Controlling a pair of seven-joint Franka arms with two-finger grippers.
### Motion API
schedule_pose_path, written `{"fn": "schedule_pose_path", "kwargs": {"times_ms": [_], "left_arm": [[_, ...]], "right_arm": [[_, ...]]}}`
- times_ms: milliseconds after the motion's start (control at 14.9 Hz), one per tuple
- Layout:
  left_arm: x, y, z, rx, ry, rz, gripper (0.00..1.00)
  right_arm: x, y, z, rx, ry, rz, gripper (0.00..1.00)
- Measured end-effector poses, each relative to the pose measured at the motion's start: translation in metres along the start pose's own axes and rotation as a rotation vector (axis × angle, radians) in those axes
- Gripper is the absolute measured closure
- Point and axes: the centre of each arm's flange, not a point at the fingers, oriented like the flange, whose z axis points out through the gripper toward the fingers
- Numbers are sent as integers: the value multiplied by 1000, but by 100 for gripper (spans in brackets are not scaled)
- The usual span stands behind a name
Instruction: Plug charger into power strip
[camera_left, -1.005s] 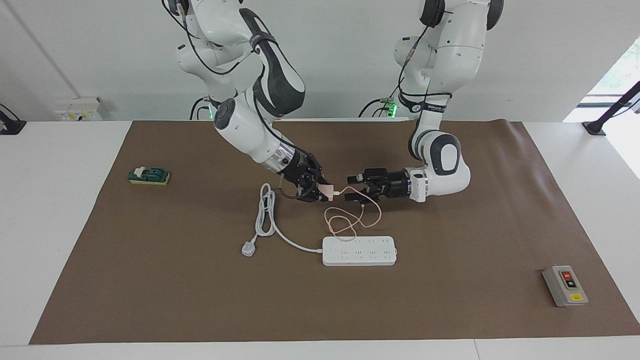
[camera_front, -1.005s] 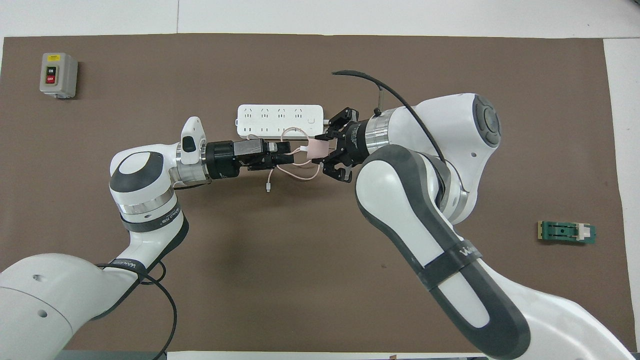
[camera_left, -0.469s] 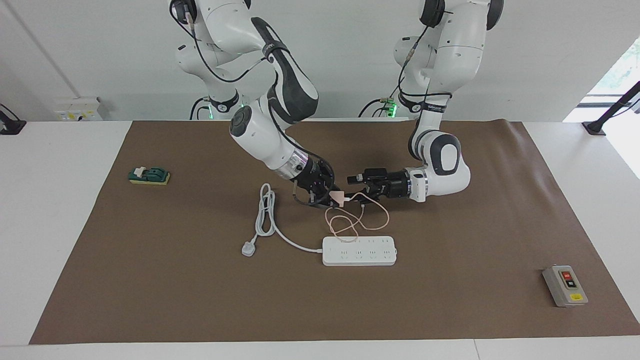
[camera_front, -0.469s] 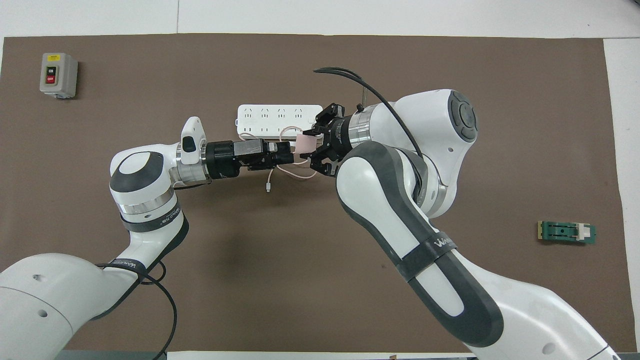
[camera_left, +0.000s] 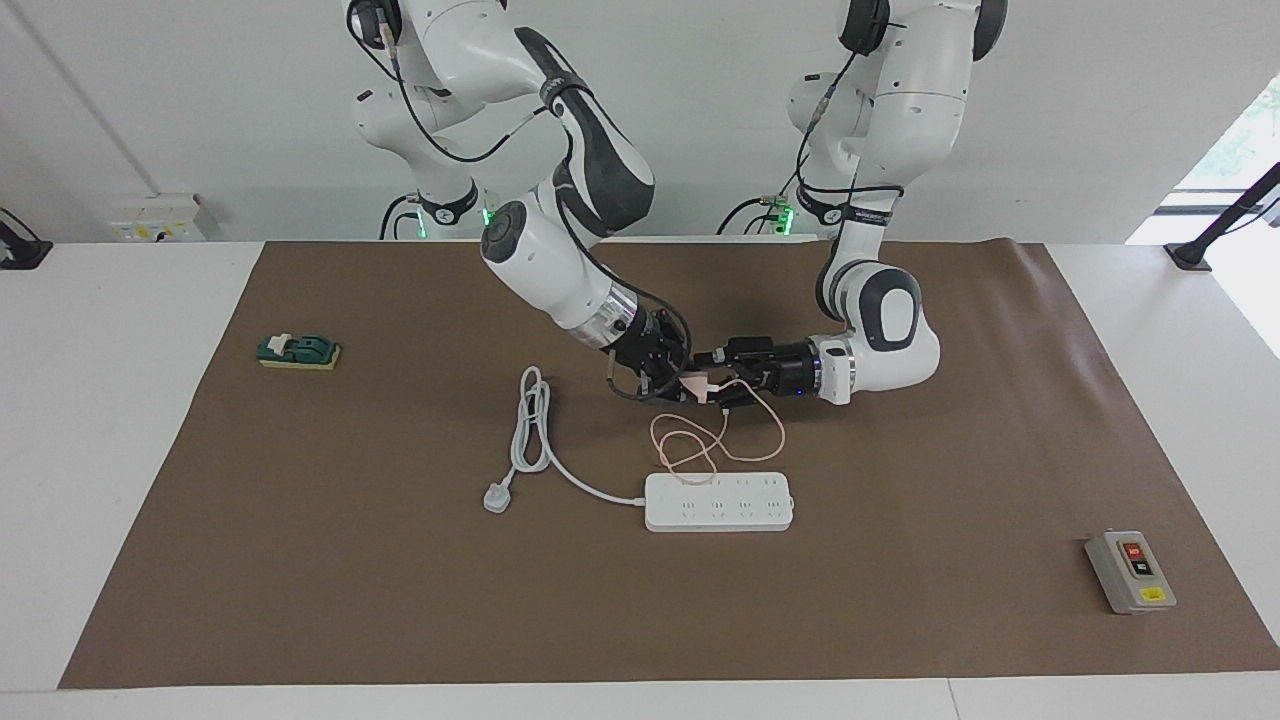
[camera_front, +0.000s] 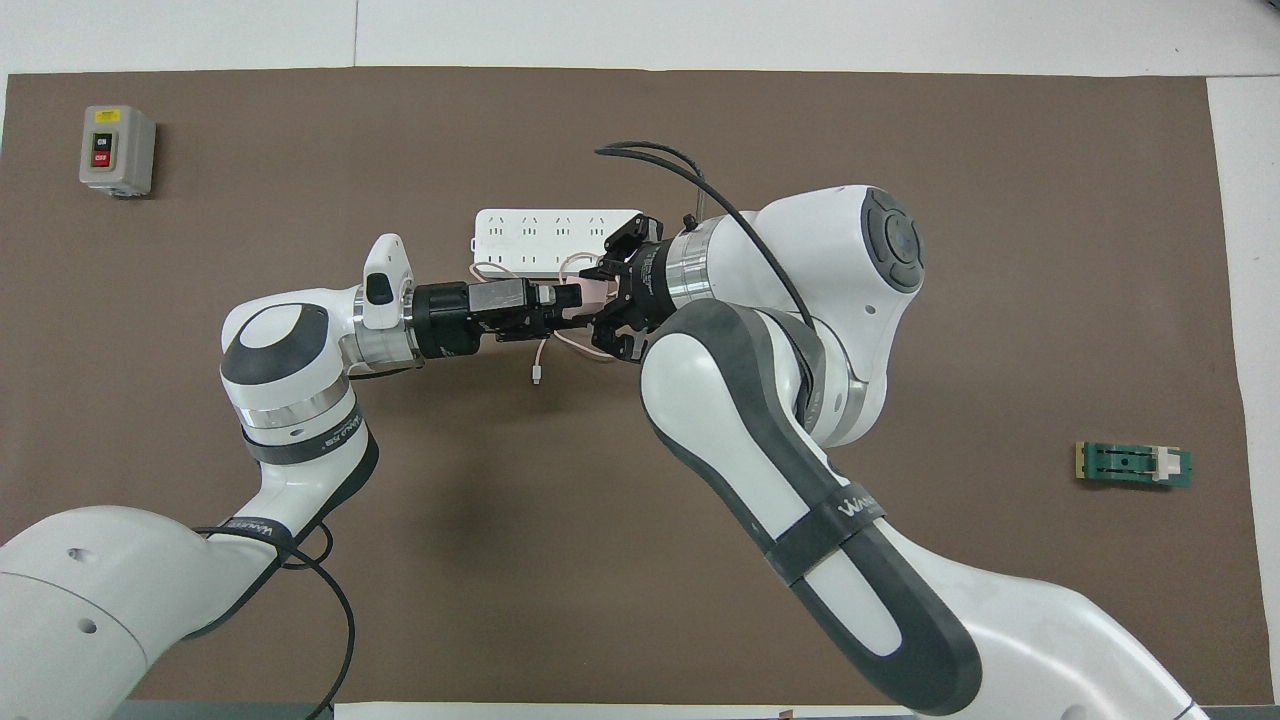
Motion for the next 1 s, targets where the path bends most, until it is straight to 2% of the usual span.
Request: {"fn": "schedule_pose_path", "kwargs": {"times_ms": [603,1005], "left_arm": [[0,-1,-1,2,2,-1,0],[14,-4,-13,11,28,7,0]], "right_arm": [[4,-1,3,-6,6,5,54],[9,0,4,-20,15,11,54]]}}
